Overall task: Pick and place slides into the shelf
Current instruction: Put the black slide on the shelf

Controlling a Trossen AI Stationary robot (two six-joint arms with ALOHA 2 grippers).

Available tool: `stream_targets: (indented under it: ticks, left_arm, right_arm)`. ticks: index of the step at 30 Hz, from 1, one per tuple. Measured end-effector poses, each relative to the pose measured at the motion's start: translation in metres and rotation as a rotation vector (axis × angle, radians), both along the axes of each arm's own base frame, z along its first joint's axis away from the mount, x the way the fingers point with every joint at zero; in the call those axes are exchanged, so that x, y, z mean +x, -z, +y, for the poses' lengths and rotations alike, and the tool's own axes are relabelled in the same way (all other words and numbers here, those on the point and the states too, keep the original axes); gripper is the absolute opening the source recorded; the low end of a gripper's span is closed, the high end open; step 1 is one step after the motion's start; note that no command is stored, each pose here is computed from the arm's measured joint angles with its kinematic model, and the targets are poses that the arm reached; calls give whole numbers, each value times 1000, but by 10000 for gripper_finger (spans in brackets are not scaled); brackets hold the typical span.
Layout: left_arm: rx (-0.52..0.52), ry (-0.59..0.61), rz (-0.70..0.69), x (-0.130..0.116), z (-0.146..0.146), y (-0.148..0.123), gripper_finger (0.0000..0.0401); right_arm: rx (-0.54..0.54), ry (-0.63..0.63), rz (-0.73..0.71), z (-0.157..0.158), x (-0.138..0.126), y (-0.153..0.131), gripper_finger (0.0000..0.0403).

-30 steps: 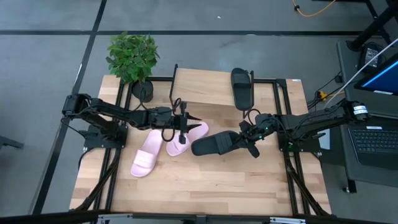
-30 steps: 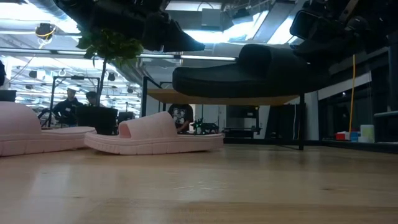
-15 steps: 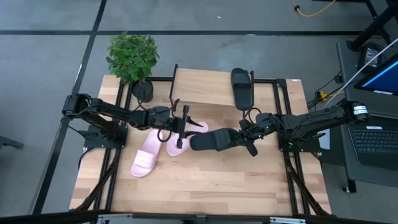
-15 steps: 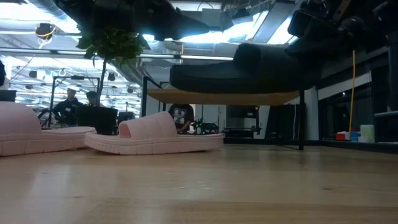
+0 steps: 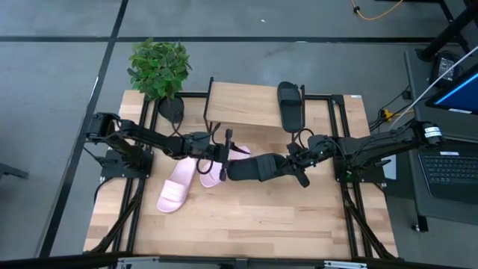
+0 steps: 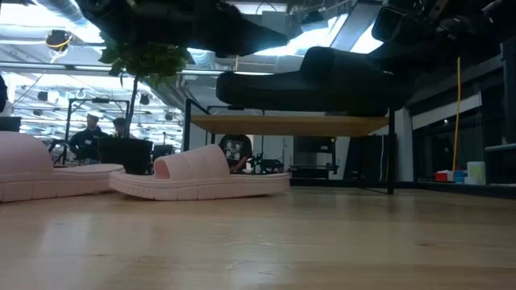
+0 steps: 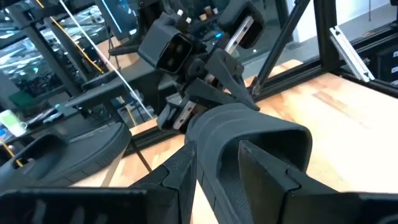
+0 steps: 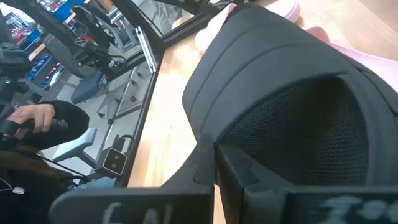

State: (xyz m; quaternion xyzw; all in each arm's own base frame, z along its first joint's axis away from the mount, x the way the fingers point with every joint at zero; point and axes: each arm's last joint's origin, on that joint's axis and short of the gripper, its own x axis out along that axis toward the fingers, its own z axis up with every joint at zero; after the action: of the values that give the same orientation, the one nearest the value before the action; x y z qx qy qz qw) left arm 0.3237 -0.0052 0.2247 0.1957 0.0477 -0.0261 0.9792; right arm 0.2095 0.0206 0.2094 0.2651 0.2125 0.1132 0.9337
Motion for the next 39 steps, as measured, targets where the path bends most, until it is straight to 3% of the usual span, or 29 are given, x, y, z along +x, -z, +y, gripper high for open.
stream_targets:
  ticks: [11, 39]
  left_arm:
    - [2, -3, 106, 29, 0, 3, 110]
    - [-1, 12, 95, 30, 0, 1, 110]
  right_arm:
    - [-20, -8, -7, 0, 0, 0, 4]
    - [-23, -10, -11, 0, 0, -1, 4]
